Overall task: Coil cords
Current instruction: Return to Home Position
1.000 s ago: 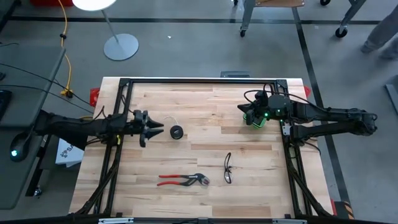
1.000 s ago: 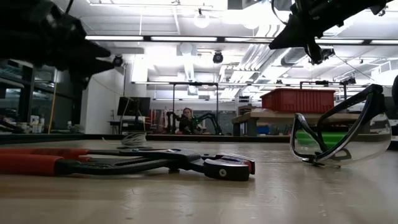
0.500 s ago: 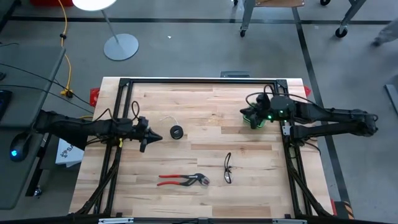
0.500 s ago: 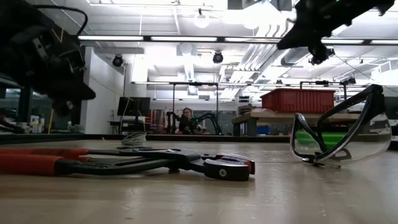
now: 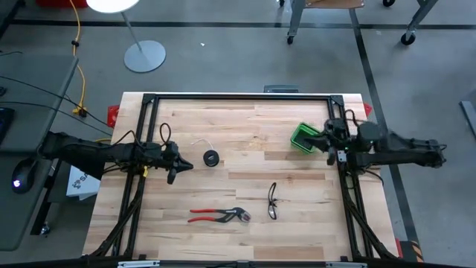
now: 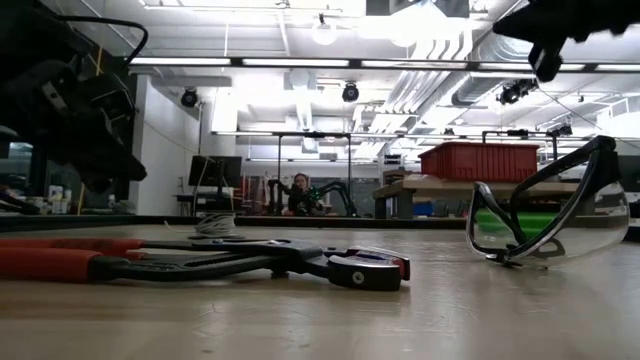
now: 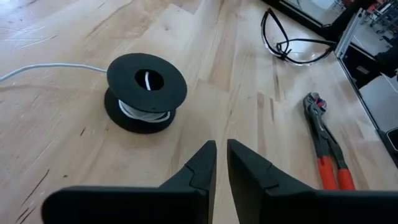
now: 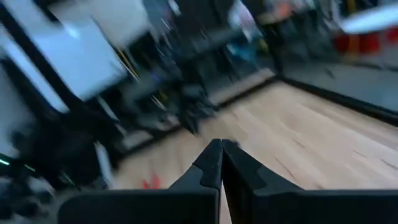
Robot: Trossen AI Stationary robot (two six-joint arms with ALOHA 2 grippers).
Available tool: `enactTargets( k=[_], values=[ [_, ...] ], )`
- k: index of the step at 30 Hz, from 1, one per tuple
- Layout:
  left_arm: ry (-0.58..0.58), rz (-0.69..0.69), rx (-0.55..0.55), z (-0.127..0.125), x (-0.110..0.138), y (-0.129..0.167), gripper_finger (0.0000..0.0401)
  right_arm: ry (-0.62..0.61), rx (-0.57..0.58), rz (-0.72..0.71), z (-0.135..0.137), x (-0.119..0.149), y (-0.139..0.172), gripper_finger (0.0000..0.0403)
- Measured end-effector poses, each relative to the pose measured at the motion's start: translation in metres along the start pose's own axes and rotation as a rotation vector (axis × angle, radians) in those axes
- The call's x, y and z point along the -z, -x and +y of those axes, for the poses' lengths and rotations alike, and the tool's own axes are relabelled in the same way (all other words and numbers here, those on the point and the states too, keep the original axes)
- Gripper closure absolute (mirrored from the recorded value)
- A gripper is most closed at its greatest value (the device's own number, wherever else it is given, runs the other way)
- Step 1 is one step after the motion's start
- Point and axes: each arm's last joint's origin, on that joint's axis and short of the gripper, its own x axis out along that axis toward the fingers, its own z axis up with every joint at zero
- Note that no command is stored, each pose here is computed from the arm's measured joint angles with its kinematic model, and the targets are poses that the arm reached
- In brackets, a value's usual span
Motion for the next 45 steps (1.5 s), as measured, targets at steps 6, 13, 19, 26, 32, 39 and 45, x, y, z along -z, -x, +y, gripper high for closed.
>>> enactTargets(
  k=[6, 13, 19, 26, 32, 39, 45],
  values=[
    [0.0, 0.0, -0.001, 0.0, 0.0, 0.0, 0.0366, 0.004, -0.188, -0.233, -0.02, 0.054, -0.013, 0.0403],
    [-0.001, 0.001, -0.001, 0.0, 0.0, 0.0, 0.0366, 0.134, -0.289, -0.095, -0.033, 0.088, -0.019, 0.0403],
    [-0.001, 0.001, -0.001, 0.0, 0.0, 0.0, 0.0366, 0.35, -0.374, -0.063, -0.032, 0.092, -0.018, 0.0403],
    [-0.001, 0.002, -0.001, 0.0, 0.0, 0.0, 0.0366, 0.343, -0.039, 0.085, -0.047, 0.109, -0.018, 0.0403],
    [-0.001, 0.002, -0.002, 0.0, 0.0, 0.0, 0.0366, 0.319, -0.035, 0.034, -0.046, 0.105, -0.015, 0.0403],
    [-0.001, 0.003, -0.002, 0.0, 0.0, 0.0, 0.0366, 0.316, -0.051, -0.006, -0.045, 0.102, -0.012, 0.0403],
    [-0.001, 0.003, -0.002, 0.0, 0.0, 0.0, 0.0366, 0.316, -0.051, -0.008, -0.045, 0.102, -0.012, 0.0403]
  ],
)
